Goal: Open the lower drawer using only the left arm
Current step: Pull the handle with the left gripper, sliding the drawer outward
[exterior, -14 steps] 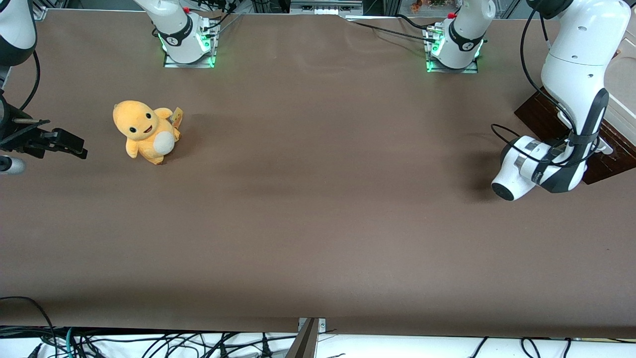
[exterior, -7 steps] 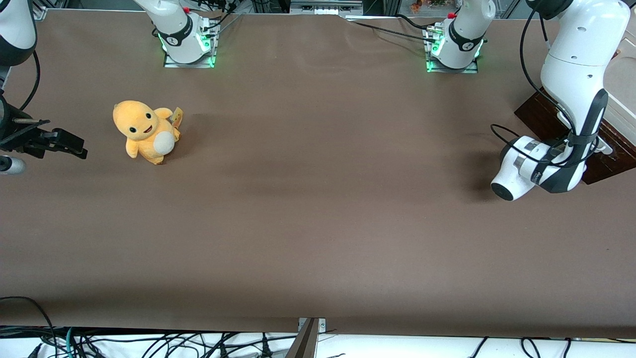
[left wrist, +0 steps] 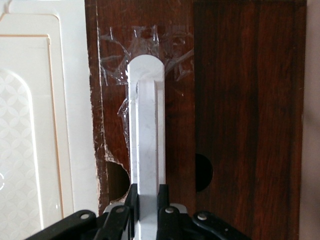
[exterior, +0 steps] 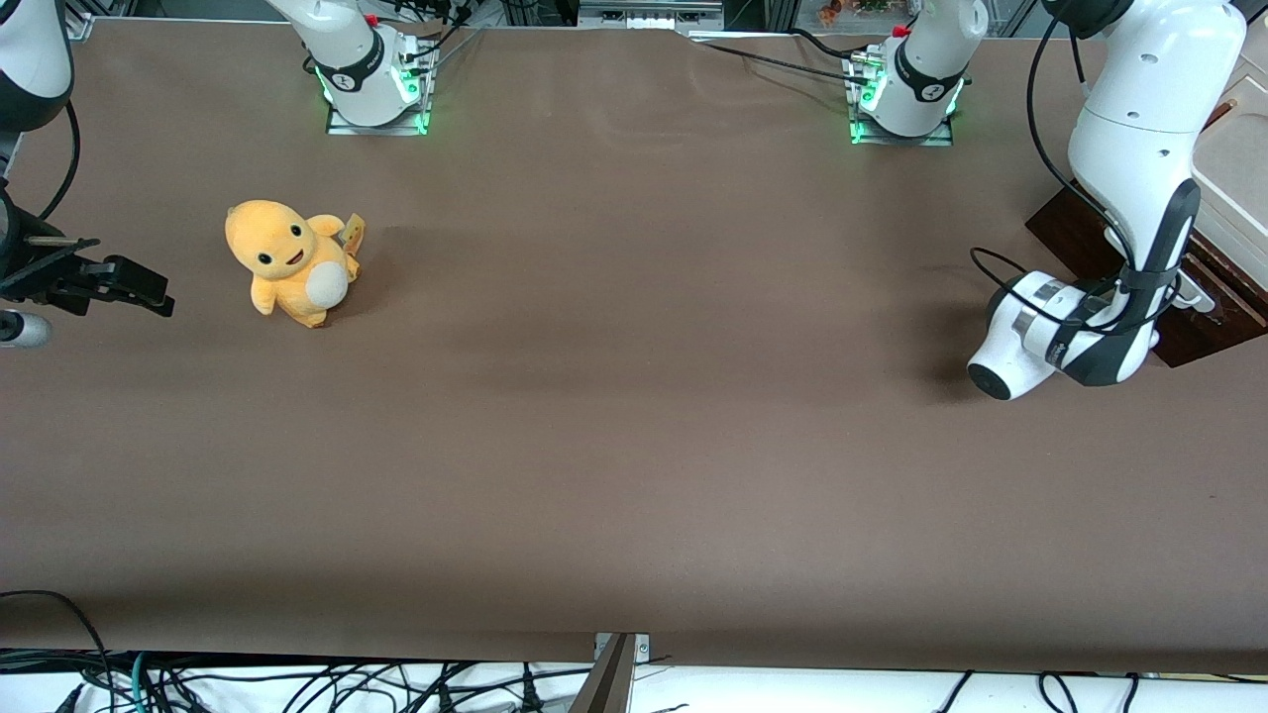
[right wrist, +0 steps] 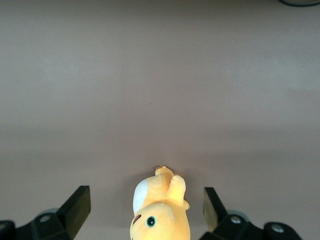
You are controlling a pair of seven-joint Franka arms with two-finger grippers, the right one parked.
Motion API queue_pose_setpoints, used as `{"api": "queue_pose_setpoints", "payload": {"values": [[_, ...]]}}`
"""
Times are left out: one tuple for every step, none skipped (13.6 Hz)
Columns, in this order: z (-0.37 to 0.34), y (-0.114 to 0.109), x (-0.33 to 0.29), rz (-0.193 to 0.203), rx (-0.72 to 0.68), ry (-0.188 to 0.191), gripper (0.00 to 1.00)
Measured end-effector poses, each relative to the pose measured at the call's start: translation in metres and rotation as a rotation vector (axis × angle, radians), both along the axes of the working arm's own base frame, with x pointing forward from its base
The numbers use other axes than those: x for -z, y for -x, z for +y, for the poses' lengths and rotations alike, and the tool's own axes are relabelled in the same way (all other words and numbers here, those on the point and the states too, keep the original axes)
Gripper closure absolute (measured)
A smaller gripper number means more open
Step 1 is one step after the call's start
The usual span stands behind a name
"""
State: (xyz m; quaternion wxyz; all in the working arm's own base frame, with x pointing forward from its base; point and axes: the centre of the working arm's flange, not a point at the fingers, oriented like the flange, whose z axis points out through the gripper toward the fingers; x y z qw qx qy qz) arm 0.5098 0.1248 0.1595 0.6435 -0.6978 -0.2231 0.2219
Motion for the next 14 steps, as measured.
{"api": "queue_pose_setpoints", "payload": {"values": [[-0.003,-0.001,0.000,-0.001,0.006,0.000,0.82],[-0.007,-0.003,0.000,-0.002,0.013,0.002,0.82],[-0.011,-0.004,0.000,-0.003,0.020,0.002,0.82],[-0.013,-0.004,0.000,-0.003,0.025,0.002,0.82],[-0.015,-0.005,0.000,-0.003,0.029,0.002,0.82],[-0.019,-0.007,0.000,-0.005,0.036,0.003,0.82],[-0.025,-0.009,0.000,-0.008,0.047,0.005,0.82],[-0.032,-0.011,-0.001,-0.010,0.059,0.005,0.82],[-0.037,-0.013,-0.001,-0.011,0.069,0.006,0.82],[-0.041,-0.014,0.000,-0.011,0.076,0.006,0.82],[-0.042,-0.014,0.000,-0.011,0.078,0.006,0.82],[-0.042,-0.014,0.001,-0.011,0.078,0.006,0.82],[-0.042,-0.014,0.001,-0.011,0.078,0.006,0.82],[-0.043,-0.015,0.000,-0.011,0.079,0.005,0.82]]}}
